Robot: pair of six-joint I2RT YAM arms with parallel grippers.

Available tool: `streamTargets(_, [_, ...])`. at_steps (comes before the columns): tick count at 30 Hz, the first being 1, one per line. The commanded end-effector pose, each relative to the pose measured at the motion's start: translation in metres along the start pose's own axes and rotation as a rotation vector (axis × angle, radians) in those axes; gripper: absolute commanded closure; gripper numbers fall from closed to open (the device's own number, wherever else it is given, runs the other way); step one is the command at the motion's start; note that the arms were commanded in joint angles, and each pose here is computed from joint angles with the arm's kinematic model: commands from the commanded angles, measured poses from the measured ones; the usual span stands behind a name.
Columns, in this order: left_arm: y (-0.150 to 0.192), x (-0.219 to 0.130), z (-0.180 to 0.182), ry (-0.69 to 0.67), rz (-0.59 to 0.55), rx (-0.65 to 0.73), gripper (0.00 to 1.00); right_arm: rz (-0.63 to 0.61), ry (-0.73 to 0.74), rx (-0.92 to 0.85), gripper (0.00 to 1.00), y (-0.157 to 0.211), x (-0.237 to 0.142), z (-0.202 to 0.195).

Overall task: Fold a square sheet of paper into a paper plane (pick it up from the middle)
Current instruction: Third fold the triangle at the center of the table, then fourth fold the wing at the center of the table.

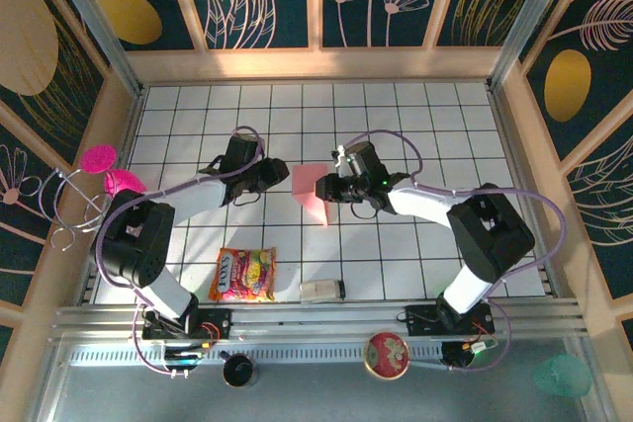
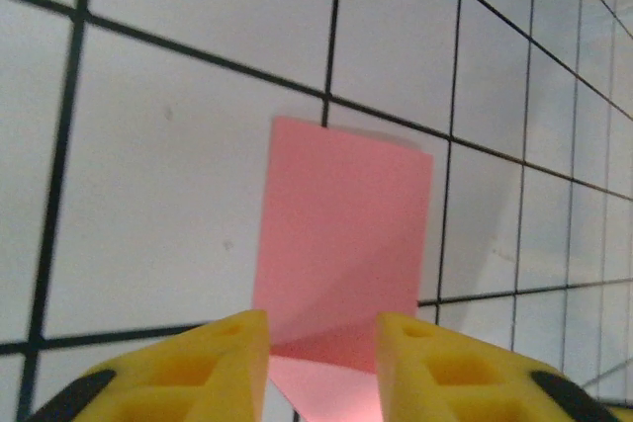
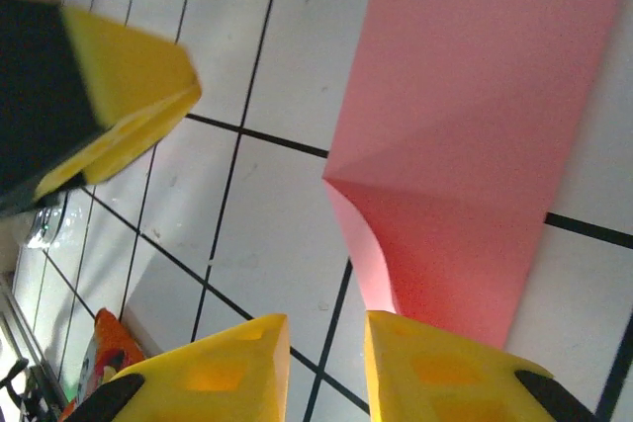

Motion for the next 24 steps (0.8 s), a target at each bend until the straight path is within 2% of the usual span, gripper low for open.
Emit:
streamTargets(1, [0.024, 0.004, -0.001, 0.033, 0.070, -0.081, 0.63, 0.018, 0.005, 0.073, 0.73, 0.004, 0.010, -0.012])
streamTargets(10, [0.055, 0.017, 0.003, 0.052, 0.144, -0.131, 0.60, 0.009, 0.079, 0.076, 0.74, 0.002, 0.016, -0.025])
streamTargets(16, [0.059, 0.022, 0.003, 0.062, 0.159, -0.138, 0.61, 0.028, 0.178, 0.055, 0.75, 0.006, 0.022, -0.043])
streamTargets(24, [0.059, 0.024, 0.002, 0.068, 0.168, -0.144, 0.62, 0.055, 0.211, 0.054, 0.77, 0.009, 0.031, -0.053])
Point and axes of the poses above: each hand's point on the last joint's axis, 136 mm out from that joint toward the fingers, its own x axis out along the fingers, its own z axis along the line the jaws close on, y = z × x, the point moved 3 cm from there along -x, back along the fingers, and after that the axes turned 7 degrees about x, right-handed, at the moved point
